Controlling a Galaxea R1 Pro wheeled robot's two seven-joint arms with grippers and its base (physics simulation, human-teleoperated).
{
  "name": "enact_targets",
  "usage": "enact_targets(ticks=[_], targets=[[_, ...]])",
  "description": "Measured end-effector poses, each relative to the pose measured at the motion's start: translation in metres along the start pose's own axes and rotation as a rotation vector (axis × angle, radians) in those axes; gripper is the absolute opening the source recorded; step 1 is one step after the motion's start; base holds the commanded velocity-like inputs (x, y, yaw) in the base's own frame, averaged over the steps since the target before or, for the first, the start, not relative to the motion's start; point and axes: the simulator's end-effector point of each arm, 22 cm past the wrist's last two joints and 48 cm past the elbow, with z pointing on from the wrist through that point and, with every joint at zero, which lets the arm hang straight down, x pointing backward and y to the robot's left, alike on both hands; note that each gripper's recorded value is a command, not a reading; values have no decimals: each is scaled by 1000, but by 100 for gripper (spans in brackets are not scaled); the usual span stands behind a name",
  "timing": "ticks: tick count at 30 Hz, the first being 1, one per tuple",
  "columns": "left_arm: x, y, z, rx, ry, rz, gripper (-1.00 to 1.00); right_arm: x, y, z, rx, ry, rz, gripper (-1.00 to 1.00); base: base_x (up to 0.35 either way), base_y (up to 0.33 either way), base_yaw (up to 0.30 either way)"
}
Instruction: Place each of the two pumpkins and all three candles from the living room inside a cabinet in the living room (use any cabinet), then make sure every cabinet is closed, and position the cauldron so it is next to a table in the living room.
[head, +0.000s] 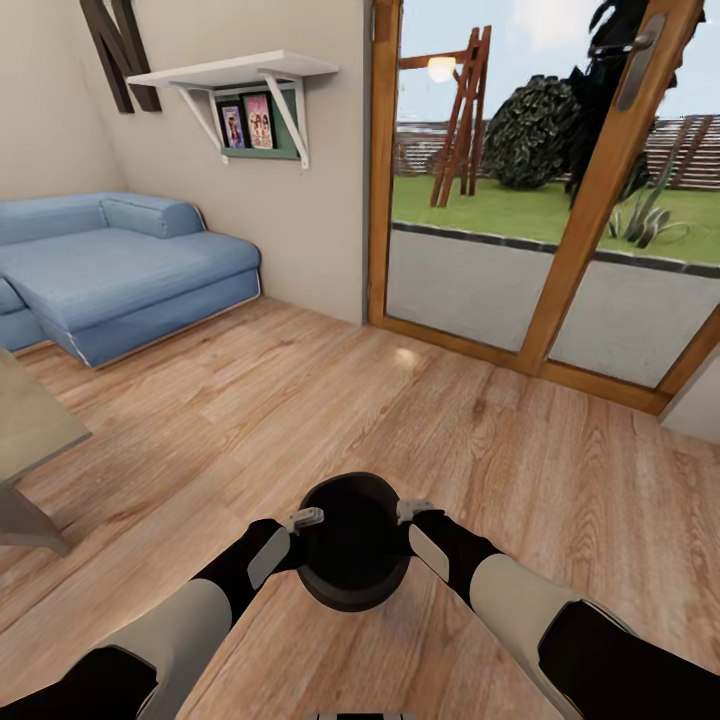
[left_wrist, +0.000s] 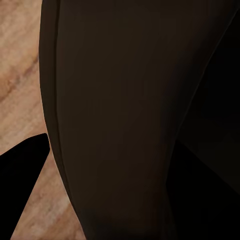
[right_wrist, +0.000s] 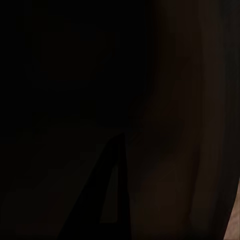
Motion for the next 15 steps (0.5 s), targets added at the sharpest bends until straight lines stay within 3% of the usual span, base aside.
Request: enact_targets(ticks=[15], targets=[[-9, -4, -10, 5, -24, 5, -100, -10, 2, -10, 1, -25, -4, -100, 0, 0, 0]])
